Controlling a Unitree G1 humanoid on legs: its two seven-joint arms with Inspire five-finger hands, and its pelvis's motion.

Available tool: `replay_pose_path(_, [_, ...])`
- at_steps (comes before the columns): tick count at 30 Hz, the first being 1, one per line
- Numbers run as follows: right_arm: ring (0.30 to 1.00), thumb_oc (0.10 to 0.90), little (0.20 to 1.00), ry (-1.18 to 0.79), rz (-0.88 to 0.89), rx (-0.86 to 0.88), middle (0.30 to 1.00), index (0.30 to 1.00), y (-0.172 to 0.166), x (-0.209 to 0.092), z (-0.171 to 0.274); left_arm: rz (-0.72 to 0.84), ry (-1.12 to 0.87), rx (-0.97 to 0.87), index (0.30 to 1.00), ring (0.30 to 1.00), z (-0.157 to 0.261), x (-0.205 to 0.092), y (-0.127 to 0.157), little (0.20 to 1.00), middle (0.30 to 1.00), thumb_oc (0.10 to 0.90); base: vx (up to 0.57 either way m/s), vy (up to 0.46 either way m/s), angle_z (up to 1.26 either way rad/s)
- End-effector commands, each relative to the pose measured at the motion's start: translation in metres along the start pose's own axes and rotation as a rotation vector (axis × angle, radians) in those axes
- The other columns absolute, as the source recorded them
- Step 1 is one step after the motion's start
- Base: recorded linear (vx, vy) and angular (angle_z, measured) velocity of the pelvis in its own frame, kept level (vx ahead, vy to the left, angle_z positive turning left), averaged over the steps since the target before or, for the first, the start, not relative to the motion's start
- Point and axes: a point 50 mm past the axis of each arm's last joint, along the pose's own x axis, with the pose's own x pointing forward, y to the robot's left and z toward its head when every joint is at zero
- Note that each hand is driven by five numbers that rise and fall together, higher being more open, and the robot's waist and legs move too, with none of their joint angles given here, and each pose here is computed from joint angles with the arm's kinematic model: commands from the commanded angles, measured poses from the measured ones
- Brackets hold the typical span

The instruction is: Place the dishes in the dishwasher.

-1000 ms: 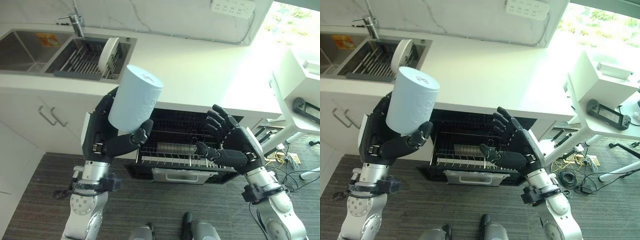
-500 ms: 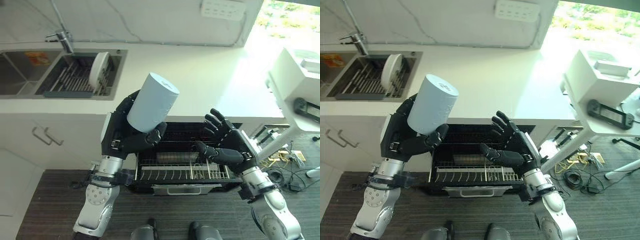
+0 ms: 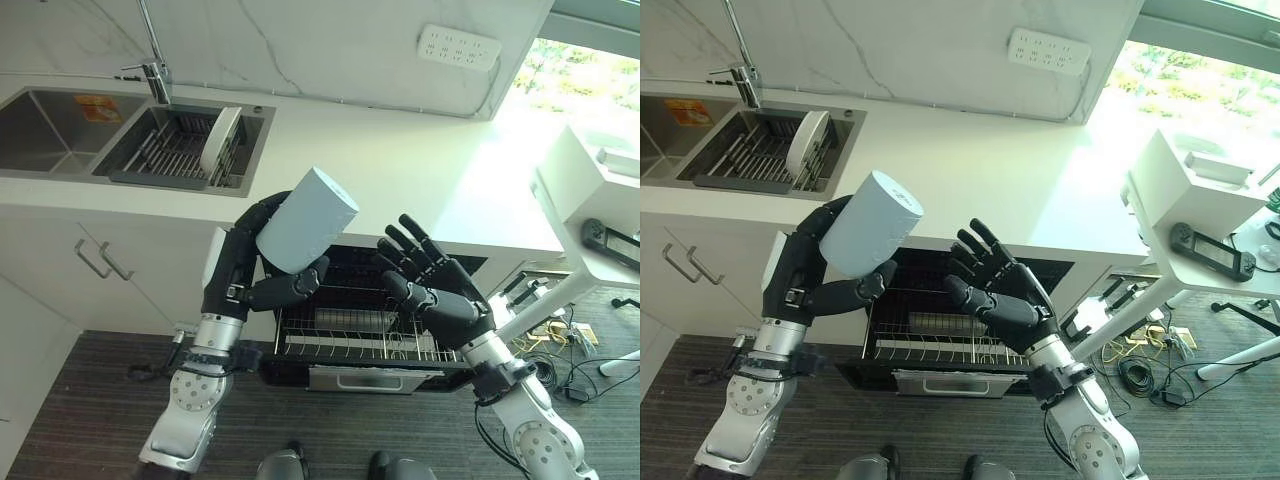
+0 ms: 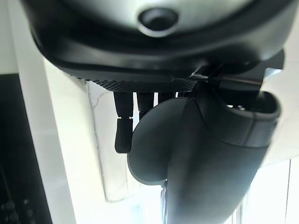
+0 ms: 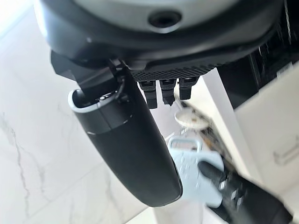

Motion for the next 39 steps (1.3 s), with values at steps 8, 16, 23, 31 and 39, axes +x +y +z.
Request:
replay_pose_path(8, [0.9, 0.8, 0.9, -0.1, 0.226, 0.168, 0.9, 0.9, 0.032, 0.028, 0.013, -0.055, -0.356, 0.034, 0.3, 0.3, 0.039, 0.018, -0.016, 0.3, 0.3, 0.4, 0.0, -0.009, 0.0])
replay_pose_path(16, [0.9, 0.8, 0.9, -0.054, 0.122, 0.158, 0.9, 0.9, 0.027, 0.034, 0.004, -0.084, -0.386, 0.06, 0.3, 0.3, 0.04, 0.017, -0.03, 0.3, 0.3, 0.4, 0.0, -0.004, -0.03])
replay_pose_path(23, [0.9, 0.8, 0.9, -0.025, 0.094, 0.166, 0.9, 0.9, 0.027, 0.034, 0.0, -0.09, -0.393, 0.09, 0.3, 0.3, 0.041, 0.017, -0.035, 0.3, 0.3, 0.4, 0.0, -0.001, -0.02])
replay_pose_path(31, [0.9, 0.8, 0.9, -0.032, 0.098, 0.196, 0.9, 0.9, 0.033, 0.037, 0.002, -0.136, -0.396, 0.119, 0.3, 0.3, 0.04, 0.016, -0.042, 0.3, 0.3, 0.4, 0.0, 0.0, 0.0])
replay_pose_path(39, [0.9, 0.8, 0.9, -0.049, 0.147, 0.186, 0.9, 0.9, 0.043, 0.04, 0.006, -0.185, -0.381, 0.127, 0.3, 0.3, 0.038, 0.015, -0.048, 0.3, 0.3, 0.4, 0.0, 0.0, 0.0])
